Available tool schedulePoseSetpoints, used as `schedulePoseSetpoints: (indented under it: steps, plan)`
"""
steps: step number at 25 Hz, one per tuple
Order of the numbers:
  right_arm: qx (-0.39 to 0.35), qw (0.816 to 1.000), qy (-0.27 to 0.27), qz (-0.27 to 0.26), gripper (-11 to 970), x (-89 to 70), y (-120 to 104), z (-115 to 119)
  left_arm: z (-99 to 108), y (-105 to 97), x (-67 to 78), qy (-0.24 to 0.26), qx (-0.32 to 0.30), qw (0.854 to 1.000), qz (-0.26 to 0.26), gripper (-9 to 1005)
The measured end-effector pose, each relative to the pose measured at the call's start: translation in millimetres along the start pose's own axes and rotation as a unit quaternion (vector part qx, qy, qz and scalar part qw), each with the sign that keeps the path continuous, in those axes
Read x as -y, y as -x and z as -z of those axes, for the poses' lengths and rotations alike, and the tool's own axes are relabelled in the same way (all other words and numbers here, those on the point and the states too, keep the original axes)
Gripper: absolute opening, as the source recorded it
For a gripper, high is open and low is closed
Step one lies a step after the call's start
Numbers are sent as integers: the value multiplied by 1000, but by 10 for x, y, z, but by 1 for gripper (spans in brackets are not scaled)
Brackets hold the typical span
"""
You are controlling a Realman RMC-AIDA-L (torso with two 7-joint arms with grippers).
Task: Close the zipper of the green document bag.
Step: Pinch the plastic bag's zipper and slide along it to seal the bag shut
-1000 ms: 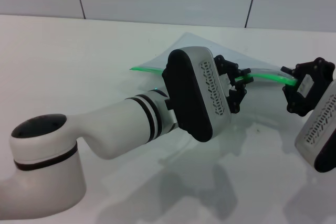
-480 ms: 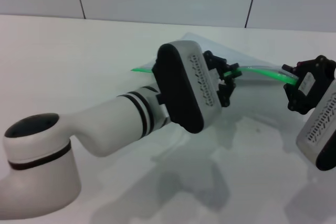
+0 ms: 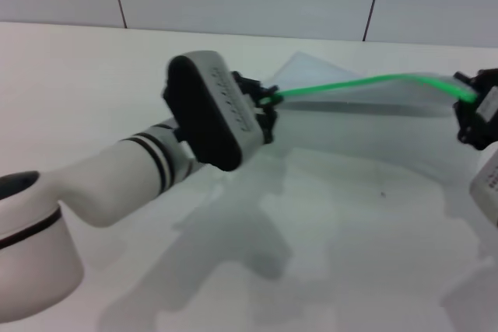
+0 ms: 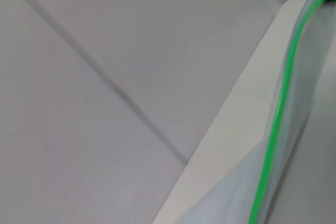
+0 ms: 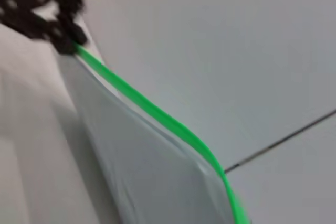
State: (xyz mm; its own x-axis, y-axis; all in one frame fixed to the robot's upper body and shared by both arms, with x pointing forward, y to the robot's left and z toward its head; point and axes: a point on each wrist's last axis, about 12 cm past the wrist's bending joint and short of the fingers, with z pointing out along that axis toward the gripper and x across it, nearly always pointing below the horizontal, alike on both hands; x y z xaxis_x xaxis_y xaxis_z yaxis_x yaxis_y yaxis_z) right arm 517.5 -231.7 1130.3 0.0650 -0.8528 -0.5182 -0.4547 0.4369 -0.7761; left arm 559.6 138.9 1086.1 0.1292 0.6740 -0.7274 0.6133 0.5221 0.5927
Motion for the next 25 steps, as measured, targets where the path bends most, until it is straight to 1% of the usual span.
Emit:
schedulePoseSetpoints:
  steps: [3,6,10,16,19,22,24,25]
  plan:
    - [-8,1000,-15,-6,53,44,-66,14,37,-137,-78,16,-20,1000,14,65]
    - [-14,999,-26,-13,54,79,-116,31,78,-247,-123,27,-35,999,25,62]
    - [-19,999,-37,-19,55,111,-164,43,104,-298,-147,33,-42,998,31,58]
    - [-13,997,-69,-19,57,31,-203,26,106,-252,-133,31,-31,998,33,52]
    - [-1,996,-88,-20,58,-34,-169,57,115,-226,-142,33,-22,998,40,55]
    - [15,991,-126,-37,59,-68,-138,81,121,-190,-181,38,-5,997,65,62]
    - [24,984,-167,-62,142,-80,-160,99,140,-162,-208,39,18,996,82,137]
    - [30,976,-198,-83,183,-72,-170,118,158,-162,-223,41,29,995,90,175]
